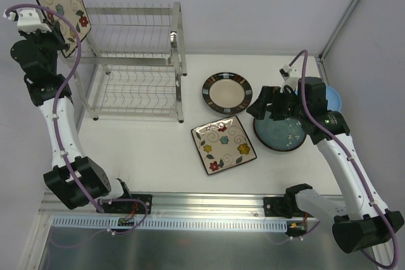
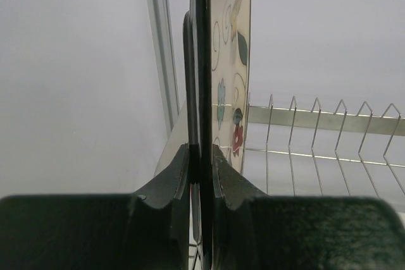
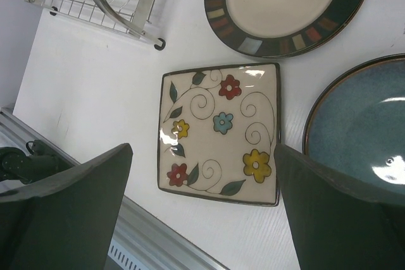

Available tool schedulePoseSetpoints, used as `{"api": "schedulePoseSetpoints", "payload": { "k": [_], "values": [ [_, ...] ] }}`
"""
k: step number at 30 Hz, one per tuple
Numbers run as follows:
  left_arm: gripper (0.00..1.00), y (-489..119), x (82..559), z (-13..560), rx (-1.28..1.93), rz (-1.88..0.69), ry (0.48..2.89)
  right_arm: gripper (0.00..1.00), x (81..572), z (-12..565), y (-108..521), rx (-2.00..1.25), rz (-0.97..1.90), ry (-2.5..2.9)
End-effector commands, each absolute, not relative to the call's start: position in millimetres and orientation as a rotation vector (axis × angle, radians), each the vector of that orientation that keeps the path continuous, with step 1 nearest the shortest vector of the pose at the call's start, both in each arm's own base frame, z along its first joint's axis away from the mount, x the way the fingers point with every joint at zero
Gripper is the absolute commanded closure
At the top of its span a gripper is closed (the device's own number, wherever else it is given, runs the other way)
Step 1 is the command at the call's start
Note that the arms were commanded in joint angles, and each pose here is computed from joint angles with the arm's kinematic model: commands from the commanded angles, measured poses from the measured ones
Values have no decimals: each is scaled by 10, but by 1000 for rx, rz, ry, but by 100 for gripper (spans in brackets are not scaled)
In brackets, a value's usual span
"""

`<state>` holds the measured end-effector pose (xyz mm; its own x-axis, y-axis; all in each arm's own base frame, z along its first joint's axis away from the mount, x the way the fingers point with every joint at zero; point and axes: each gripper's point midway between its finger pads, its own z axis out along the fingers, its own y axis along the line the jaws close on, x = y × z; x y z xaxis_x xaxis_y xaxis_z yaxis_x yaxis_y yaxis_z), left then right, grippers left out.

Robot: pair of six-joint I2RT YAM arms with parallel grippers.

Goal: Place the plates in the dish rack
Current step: Insert the plate into the dish rack

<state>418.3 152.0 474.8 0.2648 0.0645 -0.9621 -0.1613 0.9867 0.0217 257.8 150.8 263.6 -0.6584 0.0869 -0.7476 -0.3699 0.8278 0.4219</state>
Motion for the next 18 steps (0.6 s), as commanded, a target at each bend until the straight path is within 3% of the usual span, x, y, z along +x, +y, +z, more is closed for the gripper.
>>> {"api": "schedulePoseSetpoints", "payload": {
  "k": [1,9,18],
  "values": [
    [99,1470,4027,5034,-53,180,1188,0,2582,2779,1540,-226,745,2119],
    [100,1533,4101,4740,-99,159,1218,0,2568,2770,1538,-220,751,2119],
    [100,1499,3948,4941,-133,136,1050,0,2571,2797,1549,-218,762,2117]
  ]
}}
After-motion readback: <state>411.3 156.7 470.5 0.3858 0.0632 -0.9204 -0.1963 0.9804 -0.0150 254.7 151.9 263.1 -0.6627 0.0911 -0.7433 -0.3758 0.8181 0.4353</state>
